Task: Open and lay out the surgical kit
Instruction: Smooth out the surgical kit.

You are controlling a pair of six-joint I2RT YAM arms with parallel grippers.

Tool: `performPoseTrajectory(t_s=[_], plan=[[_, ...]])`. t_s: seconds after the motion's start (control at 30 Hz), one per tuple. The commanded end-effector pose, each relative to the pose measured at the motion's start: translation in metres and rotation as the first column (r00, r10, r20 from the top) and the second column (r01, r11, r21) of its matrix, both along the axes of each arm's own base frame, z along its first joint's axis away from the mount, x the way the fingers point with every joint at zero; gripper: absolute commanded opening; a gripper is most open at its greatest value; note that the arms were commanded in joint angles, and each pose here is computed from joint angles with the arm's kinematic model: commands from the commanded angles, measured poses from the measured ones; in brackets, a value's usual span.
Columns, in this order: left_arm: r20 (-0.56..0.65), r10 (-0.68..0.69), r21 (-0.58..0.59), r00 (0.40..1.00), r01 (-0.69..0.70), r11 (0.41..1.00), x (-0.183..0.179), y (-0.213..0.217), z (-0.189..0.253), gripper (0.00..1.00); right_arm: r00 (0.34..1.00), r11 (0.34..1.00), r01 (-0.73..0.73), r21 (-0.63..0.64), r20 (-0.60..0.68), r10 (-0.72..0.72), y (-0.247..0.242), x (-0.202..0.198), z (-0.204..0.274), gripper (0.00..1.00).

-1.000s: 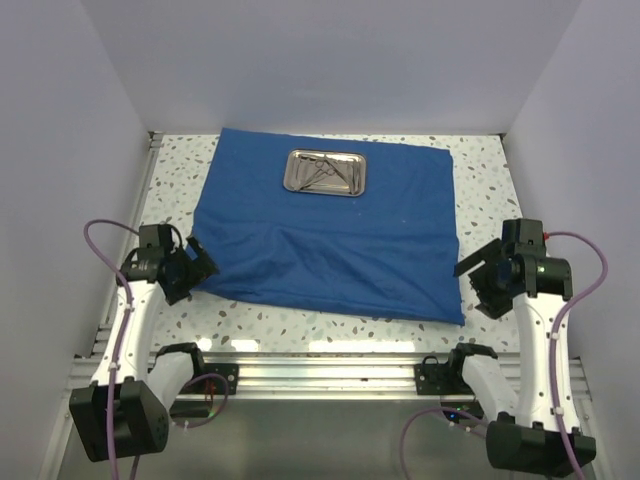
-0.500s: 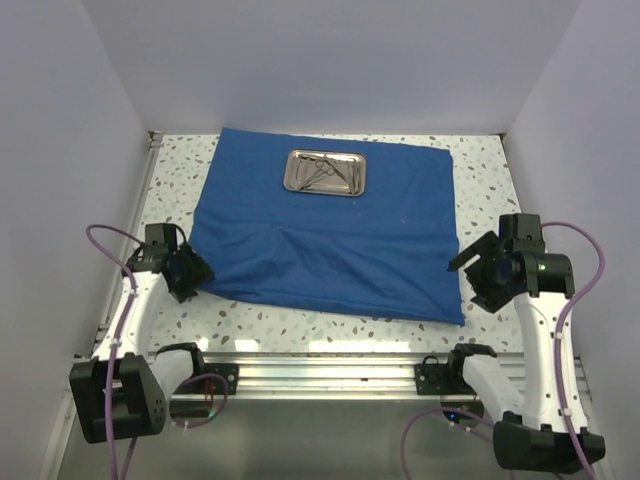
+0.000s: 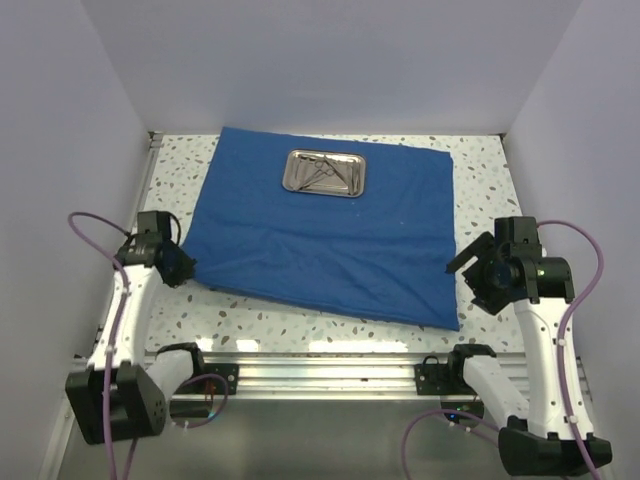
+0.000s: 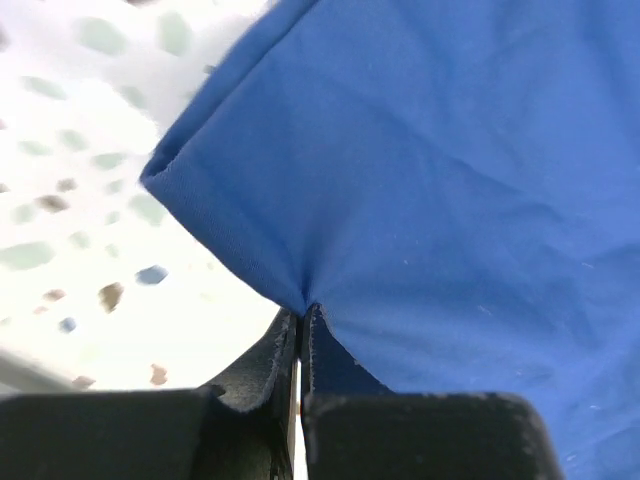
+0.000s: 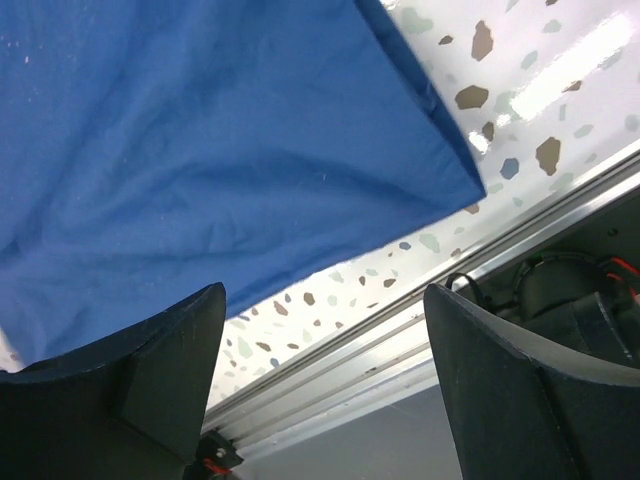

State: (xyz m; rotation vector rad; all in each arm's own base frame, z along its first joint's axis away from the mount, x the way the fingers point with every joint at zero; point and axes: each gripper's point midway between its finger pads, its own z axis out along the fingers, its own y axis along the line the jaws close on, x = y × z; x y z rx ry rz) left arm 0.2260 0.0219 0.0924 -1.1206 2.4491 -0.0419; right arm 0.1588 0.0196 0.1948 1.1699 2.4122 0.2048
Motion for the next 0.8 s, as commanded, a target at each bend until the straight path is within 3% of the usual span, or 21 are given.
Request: performPoseTrajectory(t_s=[0.0, 0.13, 0.2, 0.23, 0.27, 0.4, 0.47, 0.5, 0.53, 0.57, 0.6, 0.63, 0.7, 0.73, 0.77], plan=[[0.044, 0.123, 0.19, 0.991, -0.129, 0.973, -0.046, 0.033, 0.051, 0.0, 0.999, 0.996, 0.034, -0.079, 0.017, -0.032, -0.014, -0.007, 0.009, 0.85], [-0.001, 0.176, 0.2, 0.984, -0.172, 0.964, -0.092, 0.031, 0.058, 0.0, 0.996, 0.99, 0.077, -0.122, -0.034, -0.081, -0.021, -0.022, 0.002, 0.91], [-0.01, 0.129, 0.129, 0.992, -0.127, 0.983, -0.103, 0.015, 0.051, 0.03, 0.996, 0.988, 0.075, -0.136, -0.036, -0.081, -0.022, -0.023, 0.001, 0.92], [0.016, 0.084, 0.108, 0.996, -0.085, 0.991, -0.1, 0.009, 0.051, 0.4, 0.997, 0.988, 0.073, -0.138, -0.028, -0.078, -0.021, -0.022, 0.002, 0.92], [0.054, 0.063, 0.09, 0.997, -0.068, 0.994, -0.101, 0.004, 0.056, 0.99, 0.998, 0.989, 0.059, -0.139, -0.025, -0.063, -0.02, -0.021, 0.002, 0.92], [0.074, 0.026, 0.037, 0.997, -0.029, 0.999, -0.103, -0.008, 0.061, 1.0, 1.0, 0.997, -0.013, -0.079, 0.012, 0.014, -0.004, -0.01, 0.01, 0.92], [0.117, 0.005, 0.025, 0.993, -0.008, 1.0, -0.086, -0.01, 0.066, 1.0, 0.994, 0.995, -0.096, -0.015, 0.058, 0.096, 0.014, 0.004, 0.014, 0.91], [0.141, -0.012, 0.009, 0.99, 0.011, 1.0, -0.078, -0.013, 0.07, 1.0, 0.986, 0.989, -0.147, 0.025, 0.082, 0.144, 0.025, 0.011, 0.015, 0.88], [0.214, -0.02, 0.008, 0.977, 0.019, 1.0, -0.058, -0.013, 0.083, 1.0, 0.953, 0.949, -0.269, 0.163, 0.186, 0.238, 0.059, 0.028, 0.027, 0.84], [0.221, -0.033, 0.0, 0.975, 0.034, 0.999, -0.045, -0.014, 0.084, 1.0, 0.938, 0.916, -0.328, 0.233, 0.192, 0.287, 0.076, 0.032, 0.018, 0.66], [0.25, -0.064, -0.015, 0.966, 0.07, 0.997, -0.032, -0.018, 0.088, 1.0, 0.925, 0.877, -0.371, 0.306, 0.199, 0.323, 0.092, 0.039, 0.014, 0.54], [0.316, -0.081, -0.015, 0.945, 0.091, 0.996, -0.01, -0.019, 0.098, 1.0, 0.915, 0.82, -0.4, 0.408, 0.224, 0.335, 0.11, 0.045, 0.012, 0.16], [0.312, -0.127, -0.054, 0.942, 0.151, 0.987, 0.017, -0.027, 0.092, 0.99, 0.92, 0.785, -0.393, 0.479, 0.219, 0.326, 0.122, 0.055, 0.006, 0.0], [0.374, -0.151, -0.049, 0.915, 0.182, 0.982, 0.04, -0.028, 0.101, 0.94, 0.919, 0.784, -0.392, 0.482, 0.238, 0.313, 0.123, 0.065, 0.01, 0.0], [0.359, -0.166, -0.071, 0.919, 0.204, 0.976, 0.055, -0.031, 0.091, 0.91, 0.922, 0.802, -0.382, 0.458, 0.242, 0.301, 0.12, 0.073, 0.011, 0.0]])
